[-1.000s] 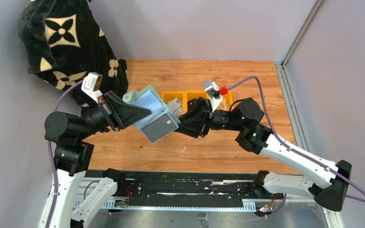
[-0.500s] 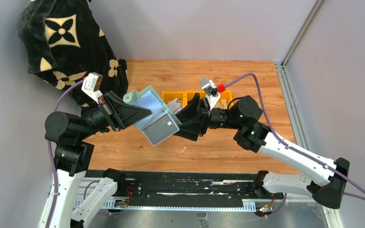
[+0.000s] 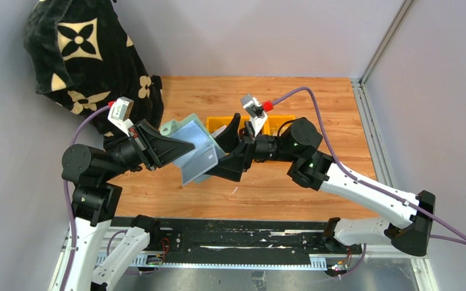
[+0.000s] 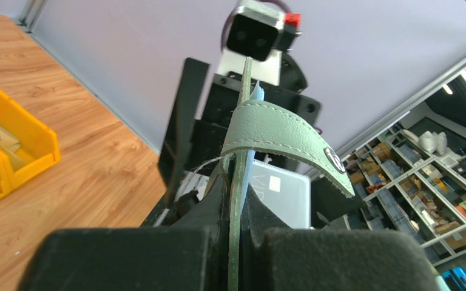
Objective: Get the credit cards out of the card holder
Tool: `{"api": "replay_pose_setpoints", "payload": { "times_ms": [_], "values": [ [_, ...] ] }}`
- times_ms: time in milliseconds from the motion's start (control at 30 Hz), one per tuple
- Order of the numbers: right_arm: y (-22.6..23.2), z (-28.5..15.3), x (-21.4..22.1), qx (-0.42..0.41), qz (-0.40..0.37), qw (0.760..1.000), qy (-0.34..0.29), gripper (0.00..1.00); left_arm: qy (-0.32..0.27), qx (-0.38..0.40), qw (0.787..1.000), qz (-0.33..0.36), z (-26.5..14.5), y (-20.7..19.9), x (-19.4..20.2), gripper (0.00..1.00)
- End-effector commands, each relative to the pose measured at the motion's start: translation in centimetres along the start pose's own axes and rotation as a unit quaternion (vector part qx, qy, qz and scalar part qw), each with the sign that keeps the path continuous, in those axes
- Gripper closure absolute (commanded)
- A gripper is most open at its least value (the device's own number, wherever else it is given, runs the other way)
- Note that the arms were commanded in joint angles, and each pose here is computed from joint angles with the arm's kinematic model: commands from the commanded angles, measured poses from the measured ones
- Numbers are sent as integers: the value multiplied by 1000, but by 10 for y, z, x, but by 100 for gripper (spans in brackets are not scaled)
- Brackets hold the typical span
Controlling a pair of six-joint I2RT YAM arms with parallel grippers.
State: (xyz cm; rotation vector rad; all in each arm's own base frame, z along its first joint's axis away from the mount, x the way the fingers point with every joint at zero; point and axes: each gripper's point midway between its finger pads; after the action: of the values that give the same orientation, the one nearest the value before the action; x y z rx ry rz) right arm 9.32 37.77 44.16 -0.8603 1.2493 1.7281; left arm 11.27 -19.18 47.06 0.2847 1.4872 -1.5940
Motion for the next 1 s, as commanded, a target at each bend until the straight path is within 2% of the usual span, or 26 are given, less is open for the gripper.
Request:
{"api": "replay_pose_setpoints", "payload": {
  "times_ms": [0,167,367,533,733,833,900,933,967],
  "values": [
    [23,18,-17,-19,-32,999,-14,19,5,-6,1000,22,-1,9,5,100],
    [4,28,-16,47,-29,998,-13,19,13,1,1000,26,-2,7,8,100],
    [-6,23,-20,84,-34,996,-28,33,16,11,999,32,-5,-2,10,100],
    [16,20,-13,26,-47,999,-9,38,15,13,999,30,-5,-4,9,100],
    [55,-14,21,-71,-71,994,50,45,20,25,999,24,-4,-15,4,100],
    [61,-29,27,-78,-91,991,54,58,21,30,999,26,-4,-21,2,100],
    [61,-34,25,-70,-105,991,46,74,21,36,999,28,-4,-27,0,100],
    [61,-35,25,-68,-107,991,46,77,22,37,999,28,-4,-29,-1,100],
    [62,-36,24,-68,-109,991,46,75,23,37,999,29,-4,-31,-2,100]
  ]
}}
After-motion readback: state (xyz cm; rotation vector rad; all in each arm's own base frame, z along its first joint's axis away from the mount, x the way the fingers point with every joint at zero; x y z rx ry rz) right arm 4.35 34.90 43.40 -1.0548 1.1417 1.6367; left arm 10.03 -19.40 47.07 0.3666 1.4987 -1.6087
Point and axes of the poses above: each gripper's point midway between its finger pads, its own z axis out along the fingers, its own y axis along the line the jaws close on, x = y × z, and after that the axes turned 1 degree about z, right-handed
